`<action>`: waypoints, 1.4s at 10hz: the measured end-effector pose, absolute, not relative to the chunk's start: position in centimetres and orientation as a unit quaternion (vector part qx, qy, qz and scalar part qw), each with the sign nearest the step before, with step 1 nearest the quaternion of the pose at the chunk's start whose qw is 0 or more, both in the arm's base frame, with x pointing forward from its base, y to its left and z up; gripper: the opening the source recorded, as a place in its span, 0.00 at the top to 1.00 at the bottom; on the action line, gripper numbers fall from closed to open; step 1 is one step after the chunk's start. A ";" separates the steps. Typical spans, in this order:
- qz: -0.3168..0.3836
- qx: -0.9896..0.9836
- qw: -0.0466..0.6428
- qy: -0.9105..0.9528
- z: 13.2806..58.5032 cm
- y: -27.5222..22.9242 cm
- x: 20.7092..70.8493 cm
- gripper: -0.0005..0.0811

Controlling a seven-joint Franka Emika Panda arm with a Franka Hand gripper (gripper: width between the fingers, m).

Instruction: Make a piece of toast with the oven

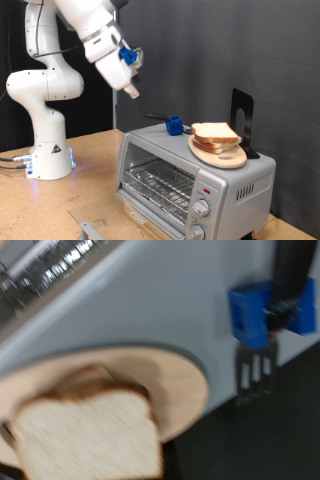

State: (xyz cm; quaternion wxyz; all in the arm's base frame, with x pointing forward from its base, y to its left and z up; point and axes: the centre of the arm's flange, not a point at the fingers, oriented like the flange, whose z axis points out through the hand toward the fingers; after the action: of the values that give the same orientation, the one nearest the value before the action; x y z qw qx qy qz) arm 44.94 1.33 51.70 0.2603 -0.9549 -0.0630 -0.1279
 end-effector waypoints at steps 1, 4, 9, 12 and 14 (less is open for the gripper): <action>-0.129 -0.954 0.257 -0.083 52.6 2.9 44.9 0.16; -0.134 -0.955 0.234 -0.121 54.9 6.8 44.5 0.16; -0.163 -0.954 0.221 -0.121 55.0 7.9 44.1 0.16; -0.154 -0.959 0.211 -0.113 54.7 9.8 41.4 0.16; -0.143 -0.964 0.210 -0.085 54.6 11.4 39.8 0.16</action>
State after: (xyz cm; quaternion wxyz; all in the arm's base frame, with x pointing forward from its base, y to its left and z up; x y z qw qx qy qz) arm 39.78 11.37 54.62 0.2097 -0.9635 -0.0852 -0.1428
